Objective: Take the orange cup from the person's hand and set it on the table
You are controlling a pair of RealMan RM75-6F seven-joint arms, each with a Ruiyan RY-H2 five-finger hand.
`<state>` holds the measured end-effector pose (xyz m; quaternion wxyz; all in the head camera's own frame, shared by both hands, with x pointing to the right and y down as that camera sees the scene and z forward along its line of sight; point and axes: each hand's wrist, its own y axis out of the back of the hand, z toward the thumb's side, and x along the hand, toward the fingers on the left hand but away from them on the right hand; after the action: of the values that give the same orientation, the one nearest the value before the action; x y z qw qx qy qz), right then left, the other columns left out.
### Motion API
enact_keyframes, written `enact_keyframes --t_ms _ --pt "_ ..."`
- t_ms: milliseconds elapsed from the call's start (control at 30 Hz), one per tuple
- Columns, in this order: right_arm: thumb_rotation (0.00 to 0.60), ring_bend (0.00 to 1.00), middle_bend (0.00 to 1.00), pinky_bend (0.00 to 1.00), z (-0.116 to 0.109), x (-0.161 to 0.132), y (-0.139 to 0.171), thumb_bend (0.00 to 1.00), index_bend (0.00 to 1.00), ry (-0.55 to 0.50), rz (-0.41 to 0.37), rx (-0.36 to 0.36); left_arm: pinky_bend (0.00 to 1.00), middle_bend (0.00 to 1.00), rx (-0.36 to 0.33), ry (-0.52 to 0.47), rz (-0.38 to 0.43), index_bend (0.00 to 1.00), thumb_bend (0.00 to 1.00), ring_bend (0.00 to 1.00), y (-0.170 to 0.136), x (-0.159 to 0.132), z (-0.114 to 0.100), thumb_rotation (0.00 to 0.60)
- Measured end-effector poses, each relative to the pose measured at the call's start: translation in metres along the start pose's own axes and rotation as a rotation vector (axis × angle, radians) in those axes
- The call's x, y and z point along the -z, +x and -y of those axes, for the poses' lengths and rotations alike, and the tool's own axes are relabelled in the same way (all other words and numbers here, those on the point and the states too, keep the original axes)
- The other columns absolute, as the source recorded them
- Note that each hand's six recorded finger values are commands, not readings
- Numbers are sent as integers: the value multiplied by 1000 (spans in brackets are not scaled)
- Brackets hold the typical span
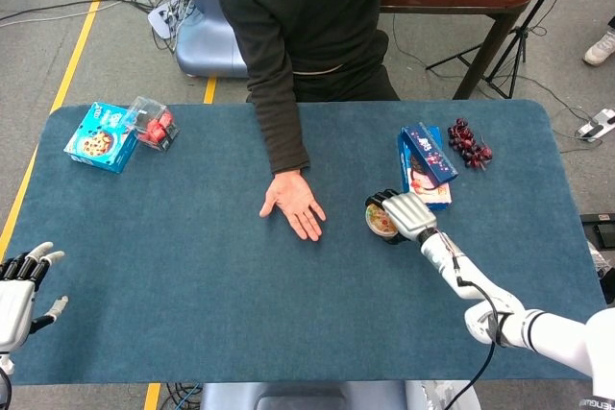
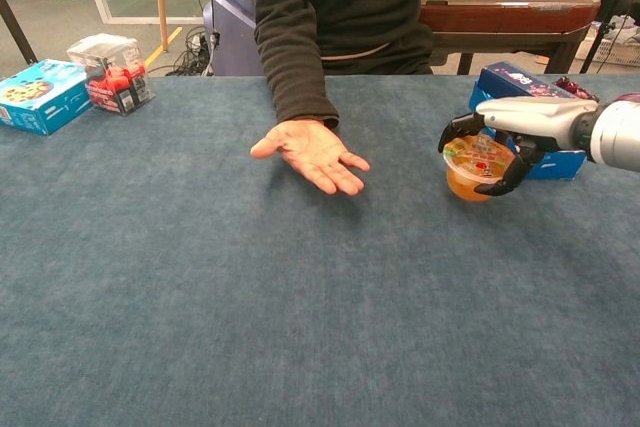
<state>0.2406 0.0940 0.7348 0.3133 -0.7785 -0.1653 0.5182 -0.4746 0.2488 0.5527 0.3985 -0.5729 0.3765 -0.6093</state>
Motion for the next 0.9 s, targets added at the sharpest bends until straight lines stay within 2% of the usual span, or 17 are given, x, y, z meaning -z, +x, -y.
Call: enact_keyframes --t_ms 100,233,400,600,733,900 --pt "600 37 93 181 -1 1 3 364 6 1 -1 -7 200 188 -1 -1 1 258 228 197 0 0 0 600" --pt "600 0 23 131 -5 2 8 323 0 5 -5 -4 200 188 0 -1 3 258 228 197 0 -1 0 600" --pt "600 0 21 130 -15 2 18 299 0 15 -14 30 200 188 -3 -2 0 258 228 197 1 0 0 600" --pt "600 0 78 129 -38 10 45 298 0 23 11 149 200 188 -4 -3 -5 258 228 197 2 3 0 600" --pt "600 0 95 129 -52 25 80 298 0 29 69 230 200 188 -3 -3 -6 258 228 197 4 3 2 600" --pt "600 0 98 129 -60 49 123 299 0 48 161 293 200 188 -4 -6 -2 258 228 197 8 2 5 600"
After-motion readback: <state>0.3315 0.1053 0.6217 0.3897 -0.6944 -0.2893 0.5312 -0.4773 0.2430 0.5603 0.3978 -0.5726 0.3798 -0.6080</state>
